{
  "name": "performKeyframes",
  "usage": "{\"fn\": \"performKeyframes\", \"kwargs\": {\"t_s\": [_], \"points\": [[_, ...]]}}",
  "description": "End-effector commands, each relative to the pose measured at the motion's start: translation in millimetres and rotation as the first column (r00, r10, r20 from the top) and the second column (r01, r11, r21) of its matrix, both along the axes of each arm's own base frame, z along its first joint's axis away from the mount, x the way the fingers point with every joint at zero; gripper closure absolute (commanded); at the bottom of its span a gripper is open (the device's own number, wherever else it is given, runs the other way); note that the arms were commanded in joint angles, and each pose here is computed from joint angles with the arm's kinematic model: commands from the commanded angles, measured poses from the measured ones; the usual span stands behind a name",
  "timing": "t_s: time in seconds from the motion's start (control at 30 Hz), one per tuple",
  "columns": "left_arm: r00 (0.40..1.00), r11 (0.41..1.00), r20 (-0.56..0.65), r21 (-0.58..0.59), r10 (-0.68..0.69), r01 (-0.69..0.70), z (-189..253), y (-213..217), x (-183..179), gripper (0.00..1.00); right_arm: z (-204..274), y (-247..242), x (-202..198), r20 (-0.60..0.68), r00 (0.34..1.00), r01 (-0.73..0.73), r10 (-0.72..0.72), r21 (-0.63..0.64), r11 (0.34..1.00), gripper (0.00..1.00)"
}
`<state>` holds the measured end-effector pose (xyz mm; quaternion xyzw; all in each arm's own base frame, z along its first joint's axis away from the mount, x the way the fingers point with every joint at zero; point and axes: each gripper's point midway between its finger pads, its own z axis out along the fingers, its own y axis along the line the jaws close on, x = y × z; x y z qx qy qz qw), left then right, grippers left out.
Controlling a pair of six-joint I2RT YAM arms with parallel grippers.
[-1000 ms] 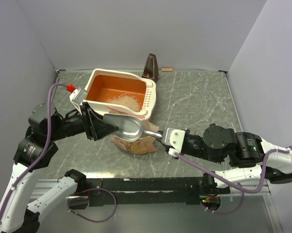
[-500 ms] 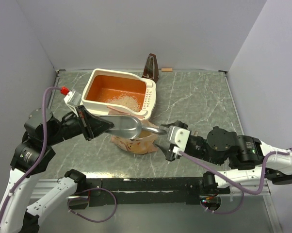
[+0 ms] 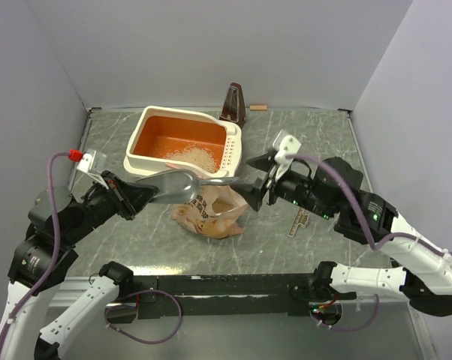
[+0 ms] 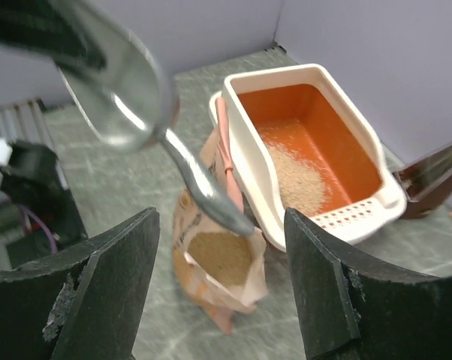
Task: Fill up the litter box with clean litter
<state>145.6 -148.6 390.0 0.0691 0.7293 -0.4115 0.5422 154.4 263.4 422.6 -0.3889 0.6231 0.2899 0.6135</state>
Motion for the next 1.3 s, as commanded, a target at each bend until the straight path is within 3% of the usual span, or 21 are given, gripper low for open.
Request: {"fn": "performKeyframes", "kwargs": {"t_s": [0.0, 0.23, 0.33, 0.53, 0.9, 1.27], "points": [[0.999, 0.999, 0.005, 0.005, 0.043, -0.043, -8.9, 5.7, 4.7, 0.99, 47.4, 13.6, -7.4, -0.078, 0.987, -0.115, 0.141, 0.272, 0.955, 0.25], [1.000, 1.000, 0.027, -0.014, -0.010, 0.011, -12.5, 0.8, -5.9, 0.99, 21.9, 22.5, 28.5, -0.340, 0.899, -0.121, 0.277, 0.416, 0.902, 0.24], [1.000, 1.000, 0.023, -0.023, -0.016, 0.016, -15.3, 0.3, -7.8, 0.99, 6.0, 25.7, 36.0, -0.381, 0.857, -0.139, 0.348, 0.479, 0.867, 0.24], [0.999, 0.998, 0.030, -0.045, -0.039, 0.040, -15.0, -2.7, -12.0, 0.99, -14.1, 17.8, 33.8, -0.356, 0.790, -0.240, 0.499, 0.570, 0.786, 0.24], [0.997, 0.996, 0.058, -0.071, -0.042, 0.047, -9.8, -5.9, -8.1, 0.99, -27.3, 16.8, 15.7, -0.360, 0.697, -0.335, 0.620, 0.601, 0.726, 0.25], [0.994, 0.991, 0.093, -0.118, -0.056, 0.066, 7.1, -13.3, -0.5, 0.99, -30.2, 16.0, 11.4, -0.355, 0.698, -0.351, 0.623, 0.588, 0.728, 0.26]]}}
